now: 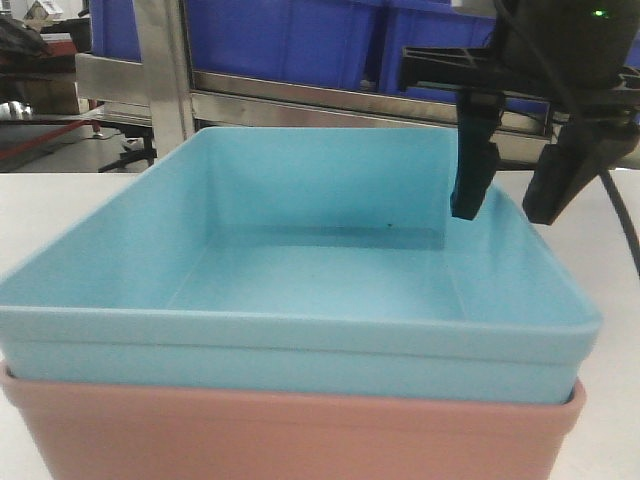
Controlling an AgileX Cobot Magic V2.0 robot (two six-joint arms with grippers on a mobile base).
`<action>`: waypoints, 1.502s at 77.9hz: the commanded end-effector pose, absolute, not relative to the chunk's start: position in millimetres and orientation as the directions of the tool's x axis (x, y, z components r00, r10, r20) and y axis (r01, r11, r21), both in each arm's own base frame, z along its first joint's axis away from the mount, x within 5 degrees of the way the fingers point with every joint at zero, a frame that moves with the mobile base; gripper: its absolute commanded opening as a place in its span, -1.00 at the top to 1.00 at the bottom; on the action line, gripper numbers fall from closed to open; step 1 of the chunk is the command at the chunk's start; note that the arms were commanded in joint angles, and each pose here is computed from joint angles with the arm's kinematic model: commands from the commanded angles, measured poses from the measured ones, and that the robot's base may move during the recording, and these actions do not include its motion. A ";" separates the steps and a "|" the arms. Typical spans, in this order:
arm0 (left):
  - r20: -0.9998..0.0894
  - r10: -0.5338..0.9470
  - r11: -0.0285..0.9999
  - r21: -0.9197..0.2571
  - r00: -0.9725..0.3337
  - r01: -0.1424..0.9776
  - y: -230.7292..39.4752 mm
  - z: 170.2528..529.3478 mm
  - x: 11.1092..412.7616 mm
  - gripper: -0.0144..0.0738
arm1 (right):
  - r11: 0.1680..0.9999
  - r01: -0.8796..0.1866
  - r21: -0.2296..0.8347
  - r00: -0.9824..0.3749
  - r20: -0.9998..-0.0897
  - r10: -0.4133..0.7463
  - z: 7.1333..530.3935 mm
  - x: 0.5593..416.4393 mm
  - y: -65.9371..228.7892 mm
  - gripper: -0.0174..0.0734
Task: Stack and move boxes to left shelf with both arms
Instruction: 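Open the right gripper and move both grippers over the stacked bins' rims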
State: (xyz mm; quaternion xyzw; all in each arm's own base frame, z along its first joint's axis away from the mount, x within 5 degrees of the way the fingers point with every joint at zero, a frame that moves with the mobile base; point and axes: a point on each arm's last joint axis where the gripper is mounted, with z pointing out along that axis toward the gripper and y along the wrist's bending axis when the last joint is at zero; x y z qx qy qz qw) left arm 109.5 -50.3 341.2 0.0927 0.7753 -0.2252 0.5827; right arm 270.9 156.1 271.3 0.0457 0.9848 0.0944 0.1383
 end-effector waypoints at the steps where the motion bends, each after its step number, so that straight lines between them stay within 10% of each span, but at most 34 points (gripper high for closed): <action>1: -0.954 -0.073 0.885 -0.196 -0.290 0.423 -56.3 358.7 130.2 0.09 | 0.972 0.037 0.233 -0.932 -0.342 0.117 294.9 269.2 153.5 -0.18; 44: -0.662 0.121 0.887 -0.262 -0.739 0.380 -137.9 336.1 281.0 -0.05 | 0.976 0.037 0.217 -0.946 -0.306 0.104 274.8 276.4 166.5 -0.18; 60: -0.481 0.066 0.976 -0.153 -0.874 0.158 -152.8 314.9 290.7 -0.05 | 0.973 0.059 0.224 -0.939 -0.319 0.130 274.0 278.8 167.0 -0.18; 117: -0.262 0.091 0.972 -0.188 -0.961 0.144 -180.5 264.6 294.1 -0.04 | 0.980 0.090 0.175 -0.963 -0.234 0.130 246.6 274.9 174.5 -0.18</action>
